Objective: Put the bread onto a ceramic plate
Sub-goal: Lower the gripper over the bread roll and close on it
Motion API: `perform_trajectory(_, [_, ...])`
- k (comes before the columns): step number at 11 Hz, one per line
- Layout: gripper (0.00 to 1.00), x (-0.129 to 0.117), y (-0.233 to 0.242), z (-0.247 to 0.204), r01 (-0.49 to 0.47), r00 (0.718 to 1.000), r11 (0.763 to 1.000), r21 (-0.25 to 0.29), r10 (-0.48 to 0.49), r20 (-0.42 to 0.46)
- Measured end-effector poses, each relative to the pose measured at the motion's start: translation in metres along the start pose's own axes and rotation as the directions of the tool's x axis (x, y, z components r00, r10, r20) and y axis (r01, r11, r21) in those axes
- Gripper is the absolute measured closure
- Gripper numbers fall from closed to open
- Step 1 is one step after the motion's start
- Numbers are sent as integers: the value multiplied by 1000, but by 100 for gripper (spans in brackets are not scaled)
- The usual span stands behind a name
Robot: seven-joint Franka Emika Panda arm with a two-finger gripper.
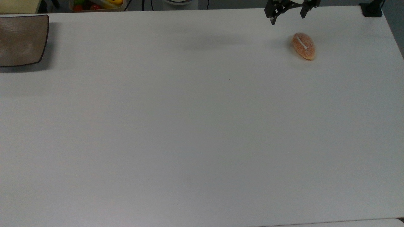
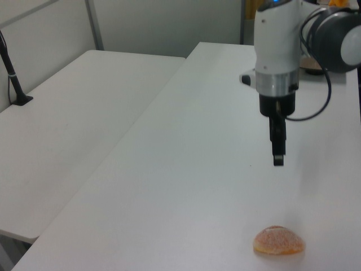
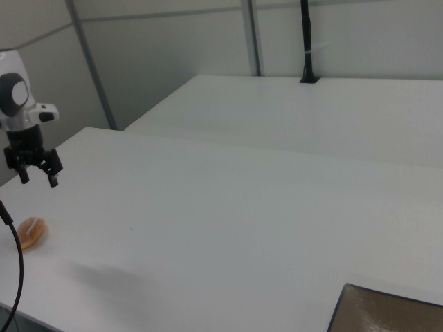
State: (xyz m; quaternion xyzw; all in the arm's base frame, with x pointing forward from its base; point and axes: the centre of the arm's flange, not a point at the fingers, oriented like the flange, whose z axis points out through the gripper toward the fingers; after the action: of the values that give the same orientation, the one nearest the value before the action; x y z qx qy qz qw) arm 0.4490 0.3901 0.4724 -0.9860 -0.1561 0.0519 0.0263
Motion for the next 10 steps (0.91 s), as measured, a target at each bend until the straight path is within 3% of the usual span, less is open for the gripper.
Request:
perform_trajectory(2, [0, -9, -25, 25, 40, 999, 999, -25, -39, 35])
perform_trajectory(5, [0, -16, -47, 71, 61, 996, 992, -110, -53, 76])
perform_trajectory(8, [0, -5, -66, 120, 54, 998, 990, -134, -47, 49])
perform_trajectory(10, [0, -1, -69, 129, 35, 999, 991, -131, -31, 32])
